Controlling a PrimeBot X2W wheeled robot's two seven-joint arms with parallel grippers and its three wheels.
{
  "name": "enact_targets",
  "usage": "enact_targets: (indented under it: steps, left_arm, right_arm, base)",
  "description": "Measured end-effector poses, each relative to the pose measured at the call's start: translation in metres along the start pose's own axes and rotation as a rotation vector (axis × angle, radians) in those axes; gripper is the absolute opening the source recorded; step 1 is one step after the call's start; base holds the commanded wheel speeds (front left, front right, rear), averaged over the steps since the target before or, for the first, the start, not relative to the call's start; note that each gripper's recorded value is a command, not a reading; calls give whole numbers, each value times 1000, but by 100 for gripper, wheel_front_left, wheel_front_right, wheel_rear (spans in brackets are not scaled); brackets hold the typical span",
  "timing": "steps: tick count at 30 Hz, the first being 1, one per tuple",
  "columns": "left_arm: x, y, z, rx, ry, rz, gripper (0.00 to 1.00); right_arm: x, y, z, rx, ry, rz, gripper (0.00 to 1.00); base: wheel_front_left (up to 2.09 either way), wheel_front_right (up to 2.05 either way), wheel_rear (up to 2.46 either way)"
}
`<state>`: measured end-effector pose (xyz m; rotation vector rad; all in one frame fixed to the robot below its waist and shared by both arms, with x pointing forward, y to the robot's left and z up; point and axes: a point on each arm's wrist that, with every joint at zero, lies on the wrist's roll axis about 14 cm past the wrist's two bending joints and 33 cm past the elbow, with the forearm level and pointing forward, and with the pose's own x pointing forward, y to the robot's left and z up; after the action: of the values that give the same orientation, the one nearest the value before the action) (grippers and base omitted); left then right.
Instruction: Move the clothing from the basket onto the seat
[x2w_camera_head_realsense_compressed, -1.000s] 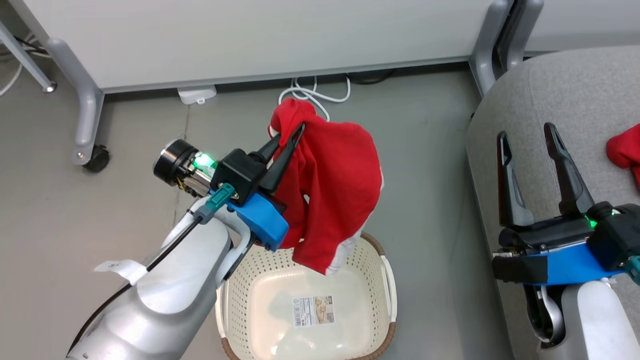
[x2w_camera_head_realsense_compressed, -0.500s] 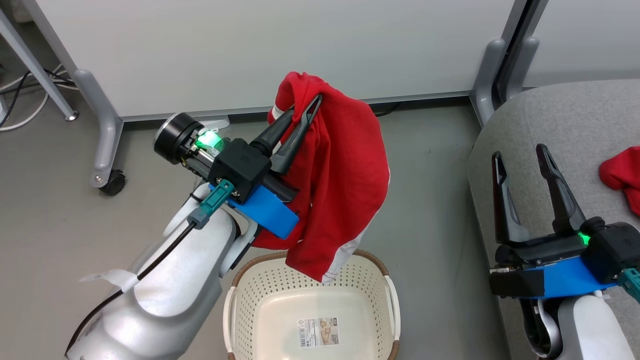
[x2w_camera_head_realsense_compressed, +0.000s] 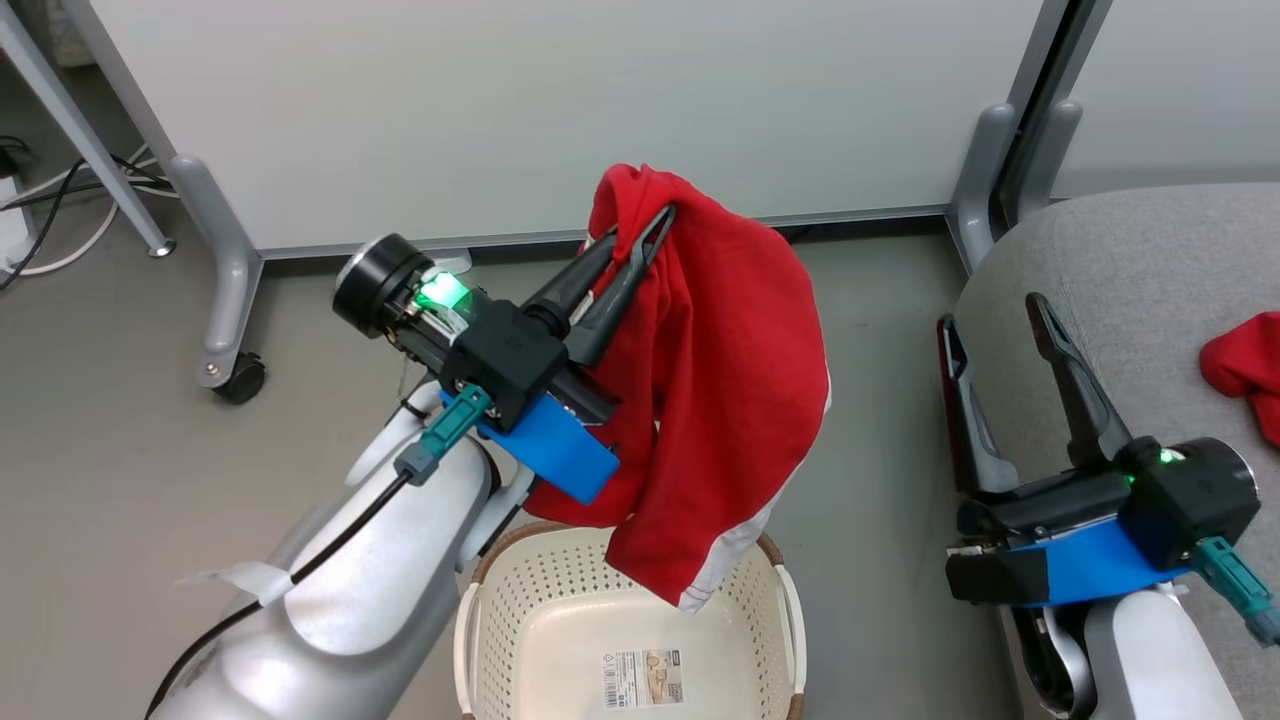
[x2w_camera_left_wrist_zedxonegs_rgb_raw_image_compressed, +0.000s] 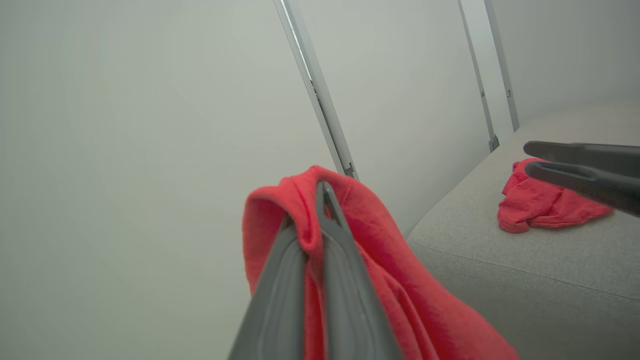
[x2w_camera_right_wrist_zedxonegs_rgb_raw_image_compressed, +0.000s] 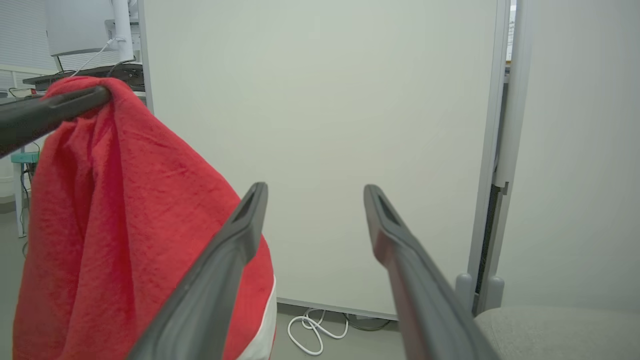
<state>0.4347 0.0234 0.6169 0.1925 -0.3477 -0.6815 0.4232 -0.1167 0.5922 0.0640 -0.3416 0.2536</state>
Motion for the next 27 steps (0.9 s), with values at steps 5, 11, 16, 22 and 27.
enact_targets:
  steps: [5,11,16,22,27]
  left_arm:
    - [-3,-6,1,-7,2,-7,0]
    - [-2,-11,0,-16,5,-16,0]
    - [0,-17,1,-21,1,-33,0]
    - [0,-25,7,-20,-11,-48,0]
    - [-3,-32,8,-22,-11,-59,0]
  right_arm:
    - [6,18,6,-2,-18,61,100]
    - [6,42,5,30,-16,126,100]
    - [11,59,6,30,-21,183,100]
    - [20,69,8,-32,-24,266,100]
    - [26,80,7,-115,-19,366,100]
  base:
    - [0,0,0]
    - [0,0,0]
    - [0,0,0]
    - [0,0,0]
    - [0,0,0]
